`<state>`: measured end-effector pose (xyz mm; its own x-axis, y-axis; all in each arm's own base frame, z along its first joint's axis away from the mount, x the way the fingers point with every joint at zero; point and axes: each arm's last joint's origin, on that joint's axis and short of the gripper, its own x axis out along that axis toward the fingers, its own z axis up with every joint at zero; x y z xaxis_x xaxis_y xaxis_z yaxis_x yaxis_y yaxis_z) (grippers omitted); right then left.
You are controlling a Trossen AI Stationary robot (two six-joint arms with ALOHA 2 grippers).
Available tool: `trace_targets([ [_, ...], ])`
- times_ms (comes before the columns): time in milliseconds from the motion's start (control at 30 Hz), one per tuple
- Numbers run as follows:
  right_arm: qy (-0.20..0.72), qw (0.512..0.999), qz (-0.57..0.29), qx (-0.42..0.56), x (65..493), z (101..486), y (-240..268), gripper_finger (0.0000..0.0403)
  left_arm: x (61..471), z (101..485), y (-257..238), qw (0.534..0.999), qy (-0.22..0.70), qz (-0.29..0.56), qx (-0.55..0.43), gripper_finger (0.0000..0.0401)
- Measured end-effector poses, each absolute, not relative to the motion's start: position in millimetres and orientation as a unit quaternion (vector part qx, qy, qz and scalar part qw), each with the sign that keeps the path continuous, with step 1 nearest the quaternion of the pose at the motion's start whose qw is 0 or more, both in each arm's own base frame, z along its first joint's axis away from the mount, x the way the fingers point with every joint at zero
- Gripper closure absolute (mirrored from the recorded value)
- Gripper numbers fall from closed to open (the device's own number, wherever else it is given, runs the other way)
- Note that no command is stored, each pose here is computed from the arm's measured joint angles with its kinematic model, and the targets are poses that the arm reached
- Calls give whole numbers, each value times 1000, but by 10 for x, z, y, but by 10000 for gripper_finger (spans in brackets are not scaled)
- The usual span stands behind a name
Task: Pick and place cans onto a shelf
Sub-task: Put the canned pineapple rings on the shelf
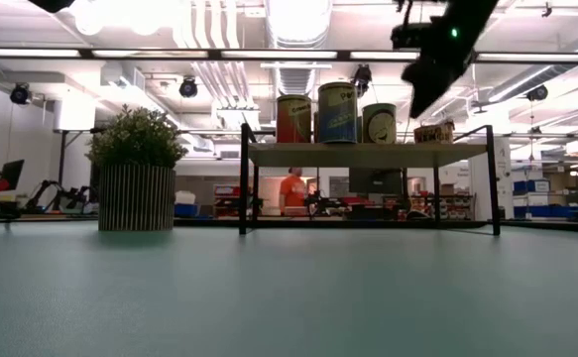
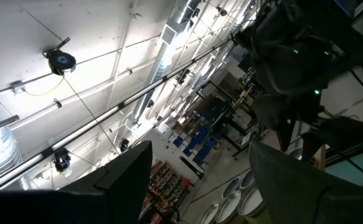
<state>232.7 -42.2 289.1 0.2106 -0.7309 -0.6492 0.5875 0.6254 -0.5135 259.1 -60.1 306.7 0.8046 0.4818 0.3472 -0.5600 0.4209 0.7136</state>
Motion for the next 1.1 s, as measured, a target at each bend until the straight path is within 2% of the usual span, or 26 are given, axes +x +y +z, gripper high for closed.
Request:
trace_targets([
  [133, 472, 800, -370, -19, 2336, 3101, -425, 225, 2591, 3066, -601, 842, -44, 309, 440, 152],
  [333, 503, 794, -339, 32, 2250, 3227, -529, 365, 2592, 3066, -601, 842, -44, 310, 440, 152],
  [367, 509, 795, -326, 38, 2237, 3218, -546, 379, 2592, 3066, -601, 842, -44, 310, 440, 152],
  [500, 533, 790, -292, 75, 2179, 3122, -635, 391, 2592, 3066, -601, 842, -44, 310, 440, 152],
  [833, 564, 745, -354, 38, 2058, 2882, -859, 394, 2592, 3065, -601, 843, -44, 310, 439, 152],
  [1100, 561, 748, -355, 24, 2061, 2928, -895, 394, 2593, 3064, -601, 843, -44, 309, 439, 152],
])
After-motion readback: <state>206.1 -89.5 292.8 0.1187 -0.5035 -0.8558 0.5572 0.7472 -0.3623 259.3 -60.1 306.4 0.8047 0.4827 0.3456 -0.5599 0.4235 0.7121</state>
